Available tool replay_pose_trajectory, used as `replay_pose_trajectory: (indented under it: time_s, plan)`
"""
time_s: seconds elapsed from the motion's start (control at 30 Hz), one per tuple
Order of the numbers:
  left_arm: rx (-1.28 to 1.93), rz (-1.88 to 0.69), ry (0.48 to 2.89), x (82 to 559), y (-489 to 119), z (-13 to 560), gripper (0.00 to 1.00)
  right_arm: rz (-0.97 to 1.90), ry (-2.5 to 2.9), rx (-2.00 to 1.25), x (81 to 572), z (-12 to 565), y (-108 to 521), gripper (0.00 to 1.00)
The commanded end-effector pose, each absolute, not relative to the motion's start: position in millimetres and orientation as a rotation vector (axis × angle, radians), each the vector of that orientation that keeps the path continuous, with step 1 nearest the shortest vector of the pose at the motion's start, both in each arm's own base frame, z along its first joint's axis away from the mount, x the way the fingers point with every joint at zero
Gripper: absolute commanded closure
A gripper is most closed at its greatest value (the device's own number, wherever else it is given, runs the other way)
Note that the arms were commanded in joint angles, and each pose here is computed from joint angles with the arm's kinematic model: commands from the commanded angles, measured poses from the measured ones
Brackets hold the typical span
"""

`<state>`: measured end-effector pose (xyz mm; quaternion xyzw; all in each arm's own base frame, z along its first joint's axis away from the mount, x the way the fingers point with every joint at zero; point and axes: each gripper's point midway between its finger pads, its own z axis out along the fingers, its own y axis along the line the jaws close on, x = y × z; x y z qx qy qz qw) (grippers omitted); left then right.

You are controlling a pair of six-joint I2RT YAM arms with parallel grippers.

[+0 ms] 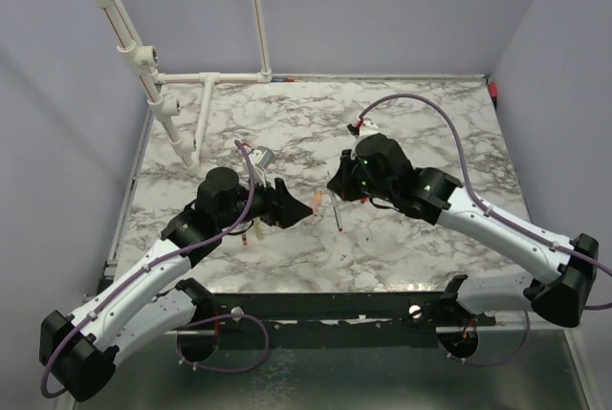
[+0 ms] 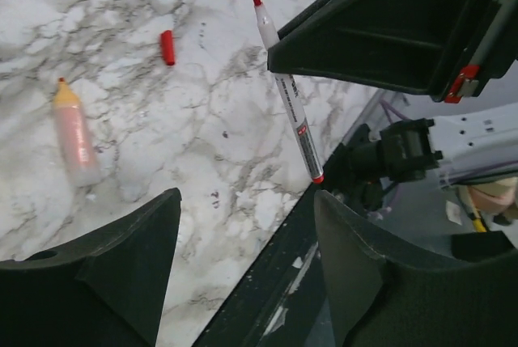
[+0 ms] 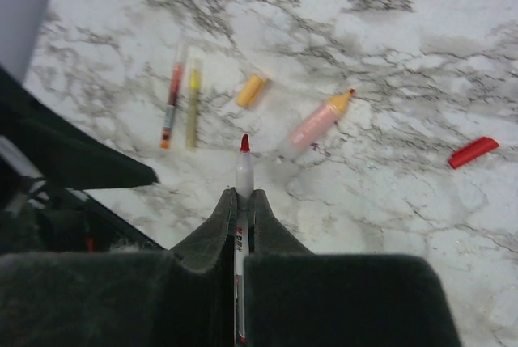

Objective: Insert the pens into the pen caps

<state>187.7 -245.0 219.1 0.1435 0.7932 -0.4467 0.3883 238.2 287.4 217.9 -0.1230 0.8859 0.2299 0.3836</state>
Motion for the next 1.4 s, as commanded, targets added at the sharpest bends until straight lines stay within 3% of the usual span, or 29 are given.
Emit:
replay_pose_trajectory:
  time_s: [0.0, 0.23, 0.73, 1.23, 1.37]
  plan:
    - [0.407, -1.434, 1.847, 166.0, -267.0, 254.8, 0.32, 0.88, 2.103, -0.301, 224.8, 266.8, 308.3, 1.0]
    - [0.352, -1.627, 1.689, 157.0, -273.1, 285.7, 0.31, 1.103, 1.948, -0.33, 208.3, 308.3, 321.8, 0.99]
    - [0.425, -1.728, 1.603, 137.5, -273.0, 305.2, 0.32, 1.376, 1.748, -0.423, 188.8, 348.4, 349.4, 0.99]
    - [0.517, -1.767, 1.578, 123.8, -273.4, 310.9, 0.5, 1.399, 1.72, -0.595, 177.1, 345.6, 360.5, 0.99]
    - [0.531, -1.77, 1.591, 123.1, -274.5, 306.3, 0.59, 1.393, 1.717, -0.602, 176.5, 343.5, 359.3, 0.99]
